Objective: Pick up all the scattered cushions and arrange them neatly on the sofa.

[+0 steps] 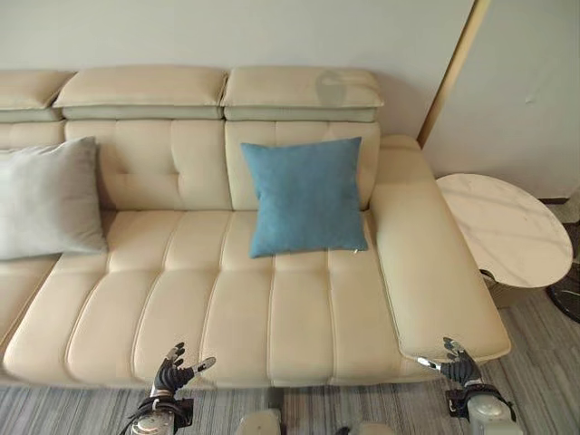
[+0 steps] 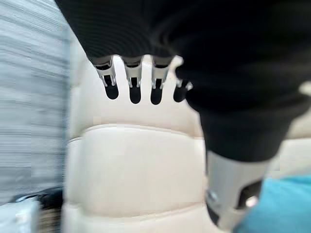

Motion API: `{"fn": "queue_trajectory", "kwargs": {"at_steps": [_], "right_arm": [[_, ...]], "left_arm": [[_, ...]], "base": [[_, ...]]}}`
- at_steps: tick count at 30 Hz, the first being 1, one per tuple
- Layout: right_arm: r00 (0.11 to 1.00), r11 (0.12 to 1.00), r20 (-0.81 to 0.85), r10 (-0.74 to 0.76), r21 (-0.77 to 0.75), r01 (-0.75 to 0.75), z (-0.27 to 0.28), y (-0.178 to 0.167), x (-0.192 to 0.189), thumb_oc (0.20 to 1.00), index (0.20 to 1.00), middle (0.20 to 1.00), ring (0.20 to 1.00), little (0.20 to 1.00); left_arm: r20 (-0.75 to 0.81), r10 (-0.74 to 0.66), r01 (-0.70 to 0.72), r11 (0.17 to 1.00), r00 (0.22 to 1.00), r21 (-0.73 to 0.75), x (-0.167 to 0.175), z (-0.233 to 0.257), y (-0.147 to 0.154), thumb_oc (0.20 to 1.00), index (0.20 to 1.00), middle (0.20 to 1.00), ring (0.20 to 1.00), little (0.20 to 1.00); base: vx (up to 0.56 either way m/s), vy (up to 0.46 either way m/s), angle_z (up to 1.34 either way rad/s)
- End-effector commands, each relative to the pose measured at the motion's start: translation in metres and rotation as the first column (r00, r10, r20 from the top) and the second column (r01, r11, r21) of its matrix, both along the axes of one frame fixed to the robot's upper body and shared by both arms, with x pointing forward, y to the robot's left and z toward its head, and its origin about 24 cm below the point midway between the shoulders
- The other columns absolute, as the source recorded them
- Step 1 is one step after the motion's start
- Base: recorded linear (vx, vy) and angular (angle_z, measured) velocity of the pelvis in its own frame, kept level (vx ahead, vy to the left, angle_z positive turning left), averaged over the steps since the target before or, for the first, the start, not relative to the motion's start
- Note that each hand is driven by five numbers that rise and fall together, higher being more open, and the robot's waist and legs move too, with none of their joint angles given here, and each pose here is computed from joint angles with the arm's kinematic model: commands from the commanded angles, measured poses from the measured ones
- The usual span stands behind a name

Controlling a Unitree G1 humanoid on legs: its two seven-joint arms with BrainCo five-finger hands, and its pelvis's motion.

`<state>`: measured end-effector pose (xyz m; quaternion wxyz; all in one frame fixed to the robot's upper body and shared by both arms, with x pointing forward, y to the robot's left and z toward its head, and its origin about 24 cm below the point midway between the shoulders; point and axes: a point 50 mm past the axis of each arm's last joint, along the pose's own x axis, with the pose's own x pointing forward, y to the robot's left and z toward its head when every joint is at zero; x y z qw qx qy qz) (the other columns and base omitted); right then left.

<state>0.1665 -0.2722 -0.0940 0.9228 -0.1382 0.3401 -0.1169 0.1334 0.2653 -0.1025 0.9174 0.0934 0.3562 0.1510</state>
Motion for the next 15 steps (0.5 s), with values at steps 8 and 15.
{"fn": "queue_trajectory", "kwargs": {"at_steps": [8, 15], "right_arm": [[0.995, 1.0, 0.094, -0.015, -0.017, 0.016, 0.016, -0.007, 0.016, 1.0, 1.0, 1.0, 1.0, 1.0], [0.999, 0.999, 0.04, -0.035, -0.009, 0.035, 0.007, -0.009, 0.007, 1.0, 1.0, 1.0, 1.0, 1.0]], "left_arm": [[0.099, -0.052, 0.046, 0.997, 0.994, 0.058, 0.028, 0.018, 0.006, 1.0, 1.0, 1.0, 1.0, 1.0], [0.049, -0.053, 0.049, 0.996, 0.997, 0.071, 0.018, 0.012, 0.013, 1.0, 1.0, 1.0, 1.0, 1.0]], "base": [[-0.1, 0.009, 0.31], [0.05, 0.05, 0.11]]}}
